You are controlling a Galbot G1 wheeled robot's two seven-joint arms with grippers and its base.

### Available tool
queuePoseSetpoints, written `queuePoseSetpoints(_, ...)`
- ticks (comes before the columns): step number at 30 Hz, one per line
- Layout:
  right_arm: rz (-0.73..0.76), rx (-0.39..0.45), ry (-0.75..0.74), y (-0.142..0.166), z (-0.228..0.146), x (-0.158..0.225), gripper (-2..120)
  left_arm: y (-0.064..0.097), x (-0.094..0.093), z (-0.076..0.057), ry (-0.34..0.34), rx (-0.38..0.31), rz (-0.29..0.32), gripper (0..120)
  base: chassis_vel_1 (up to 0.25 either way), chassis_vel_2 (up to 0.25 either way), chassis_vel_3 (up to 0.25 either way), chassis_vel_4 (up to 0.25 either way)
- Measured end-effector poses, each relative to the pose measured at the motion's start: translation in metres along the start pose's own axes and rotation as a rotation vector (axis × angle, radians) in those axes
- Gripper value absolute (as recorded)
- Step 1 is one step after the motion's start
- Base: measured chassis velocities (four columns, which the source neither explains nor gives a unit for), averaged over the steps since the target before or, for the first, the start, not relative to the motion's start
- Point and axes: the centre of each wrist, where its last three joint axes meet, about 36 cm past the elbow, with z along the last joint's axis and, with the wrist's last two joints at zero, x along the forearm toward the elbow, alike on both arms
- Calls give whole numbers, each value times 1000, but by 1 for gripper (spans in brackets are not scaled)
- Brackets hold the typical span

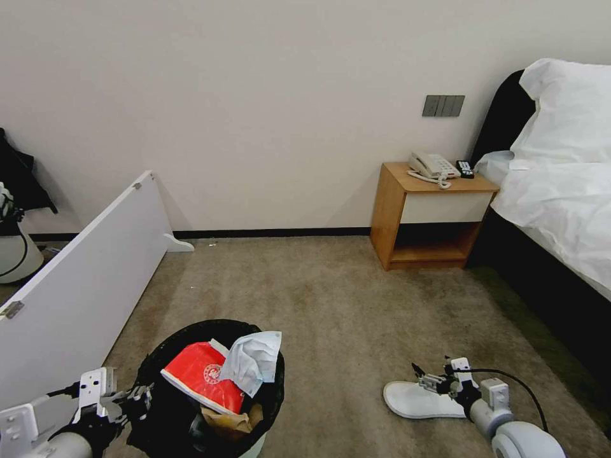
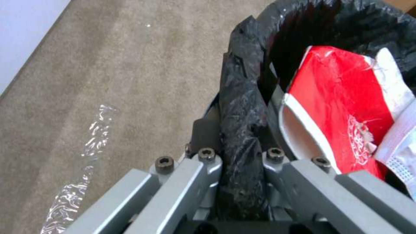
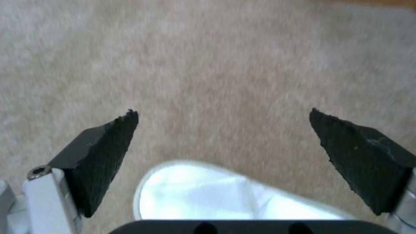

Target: Pick up the trash bin, then pick up the garbage from the floor and place it into the trash bin.

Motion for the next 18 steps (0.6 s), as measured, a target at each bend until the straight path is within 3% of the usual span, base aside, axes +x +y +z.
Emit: queuePoseSetpoints(18, -16, -63, 93, 11, 29, -25, 100, 1, 2, 3, 9, 2, -12, 4, 0, 0, 0, 0)
